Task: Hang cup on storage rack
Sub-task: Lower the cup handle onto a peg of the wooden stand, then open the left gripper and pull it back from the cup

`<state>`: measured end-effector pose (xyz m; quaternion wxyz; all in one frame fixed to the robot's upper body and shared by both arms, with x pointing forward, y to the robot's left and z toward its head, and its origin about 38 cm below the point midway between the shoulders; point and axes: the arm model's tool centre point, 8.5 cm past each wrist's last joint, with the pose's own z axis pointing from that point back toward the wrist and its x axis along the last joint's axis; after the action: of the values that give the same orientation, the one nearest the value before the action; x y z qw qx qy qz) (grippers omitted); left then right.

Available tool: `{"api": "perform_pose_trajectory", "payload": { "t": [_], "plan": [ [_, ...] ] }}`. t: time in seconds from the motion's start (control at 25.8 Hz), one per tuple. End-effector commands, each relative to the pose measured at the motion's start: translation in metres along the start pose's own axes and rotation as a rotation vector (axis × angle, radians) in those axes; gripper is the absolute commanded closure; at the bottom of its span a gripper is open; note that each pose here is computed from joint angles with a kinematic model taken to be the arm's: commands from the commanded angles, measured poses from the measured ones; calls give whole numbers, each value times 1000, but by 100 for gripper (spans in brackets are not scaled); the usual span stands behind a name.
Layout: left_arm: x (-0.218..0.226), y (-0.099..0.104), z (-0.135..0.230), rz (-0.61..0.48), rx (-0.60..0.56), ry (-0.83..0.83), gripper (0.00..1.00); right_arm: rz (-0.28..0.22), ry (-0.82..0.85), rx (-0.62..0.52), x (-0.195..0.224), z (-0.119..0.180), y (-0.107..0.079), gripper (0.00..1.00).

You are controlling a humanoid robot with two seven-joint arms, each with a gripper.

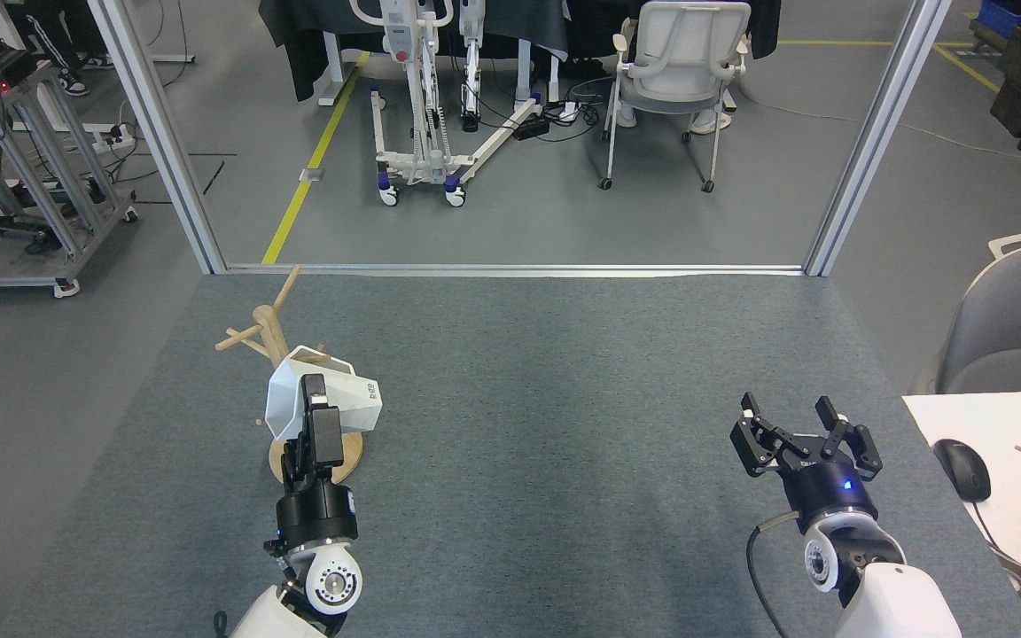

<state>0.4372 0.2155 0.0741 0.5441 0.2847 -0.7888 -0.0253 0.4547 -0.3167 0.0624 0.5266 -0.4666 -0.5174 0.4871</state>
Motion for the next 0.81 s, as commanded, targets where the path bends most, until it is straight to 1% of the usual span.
{"api": "perform_pose_trajectory", "payload": {
  "t": [0.0, 0.31, 0.54, 0.7, 0.77],
  "plan": [
    [0, 0, 2, -3, -10, -6, 1, -2, 0, 0, 0, 0, 0, 2],
    [11, -1, 0, 10, -8, -28, 1, -2, 6, 9, -2, -1, 2, 2],
    [3, 1, 23, 12, -25, -2, 1, -1, 12, 19, -5, -1, 5, 2],
    [-7, -1, 38, -1, -78, 27, 1, -2, 11, 19, -5, -1, 5, 2],
    [-8, -1, 40, -2, -81, 31, 1, -2, 11, 19, -5, -1, 5, 2]
  ]
}}
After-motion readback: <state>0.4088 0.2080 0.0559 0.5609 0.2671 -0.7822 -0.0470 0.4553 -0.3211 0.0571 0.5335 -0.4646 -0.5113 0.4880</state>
